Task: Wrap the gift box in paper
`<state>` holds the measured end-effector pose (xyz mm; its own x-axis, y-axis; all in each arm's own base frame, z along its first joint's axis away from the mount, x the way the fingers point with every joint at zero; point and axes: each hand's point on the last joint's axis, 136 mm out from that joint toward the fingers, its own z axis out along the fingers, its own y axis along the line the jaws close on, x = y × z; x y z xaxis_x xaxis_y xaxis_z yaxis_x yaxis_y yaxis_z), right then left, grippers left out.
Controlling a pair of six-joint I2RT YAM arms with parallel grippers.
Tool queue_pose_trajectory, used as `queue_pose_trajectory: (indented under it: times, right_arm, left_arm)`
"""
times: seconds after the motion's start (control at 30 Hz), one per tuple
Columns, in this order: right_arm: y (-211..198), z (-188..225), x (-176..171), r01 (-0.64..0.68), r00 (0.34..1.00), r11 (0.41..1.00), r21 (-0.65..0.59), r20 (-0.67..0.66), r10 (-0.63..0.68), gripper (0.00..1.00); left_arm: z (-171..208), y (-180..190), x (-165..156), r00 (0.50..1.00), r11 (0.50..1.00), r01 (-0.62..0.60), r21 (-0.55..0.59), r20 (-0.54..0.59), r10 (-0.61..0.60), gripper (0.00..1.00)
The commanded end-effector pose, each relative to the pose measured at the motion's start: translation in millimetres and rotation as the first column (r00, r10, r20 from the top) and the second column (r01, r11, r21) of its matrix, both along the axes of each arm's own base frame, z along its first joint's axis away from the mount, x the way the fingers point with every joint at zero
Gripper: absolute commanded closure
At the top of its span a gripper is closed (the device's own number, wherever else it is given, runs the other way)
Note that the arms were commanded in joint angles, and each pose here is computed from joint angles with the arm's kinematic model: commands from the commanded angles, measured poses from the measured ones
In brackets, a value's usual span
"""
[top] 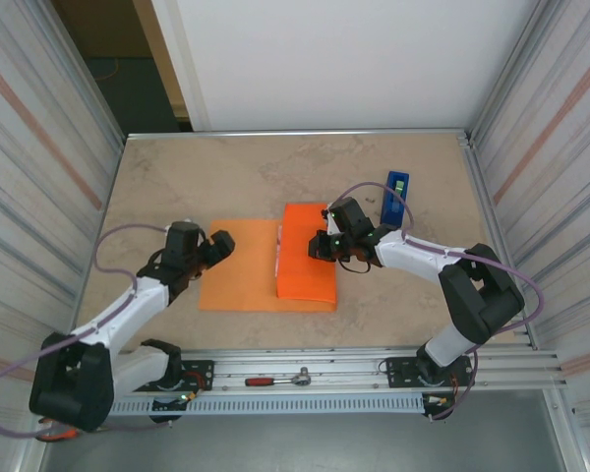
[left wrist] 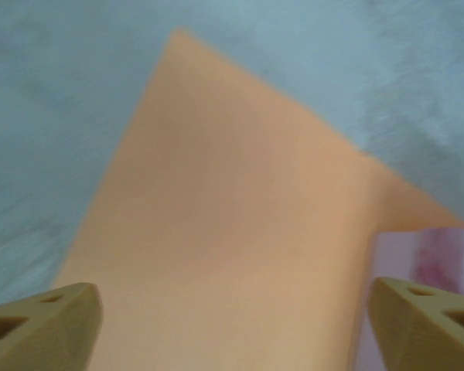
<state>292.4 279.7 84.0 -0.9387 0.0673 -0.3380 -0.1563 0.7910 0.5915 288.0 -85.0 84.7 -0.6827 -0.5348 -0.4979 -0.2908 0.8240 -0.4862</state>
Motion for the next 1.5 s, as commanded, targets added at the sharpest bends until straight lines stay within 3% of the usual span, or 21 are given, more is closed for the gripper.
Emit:
queue_pose_trajectory:
  times: [0.0,0.37,0.73,0.87,1.03,1.47]
  right_arm:
    - [-16,-31,-25,-0.029,0.996,0.994,-0.101,-0.082,0.02,1.0]
    - [-15,-31,-25,-0.031,0.996,0.994,-0.101,-0.085,0.023,1.0]
    - [-15,-31,-25,-0.031,0.996,0.994,-0.102,-0.082,0.023,1.0]
    - [-15,-31,-25,-0.031,0.996,0.995,-0.1,-0.085,0.023,1.0]
    - [-15,-32,-24,-0.03,0.996,0.995,-0.099,-0.086,0.022,1.0]
    - [-14,-35,-24,-0.027,0.995,0.995,-0.097,-0.094,0.018,1.0]
  left_arm:
    - [-48,28,-55,0.967,0.99,-0.13,0.063,-0.215,0.141,0.01]
    - [-71,16,-75,0.965,0.996,-0.073,0.048,-0.248,0.083,0.04]
    - [-78,-14,-84,0.974,0.99,0.026,0.14,-0.227,0.006,0.09]
    - [-69,-24,-68,0.989,0.984,0.084,0.159,-0.132,-0.064,0.08]
    - [-49,-41,-51,0.99,0.984,0.137,0.115,0.022,-0.141,0.17]
    - [-46,-51,-61,0.988,0.984,0.15,0.1,0.03,-0.153,0.16]
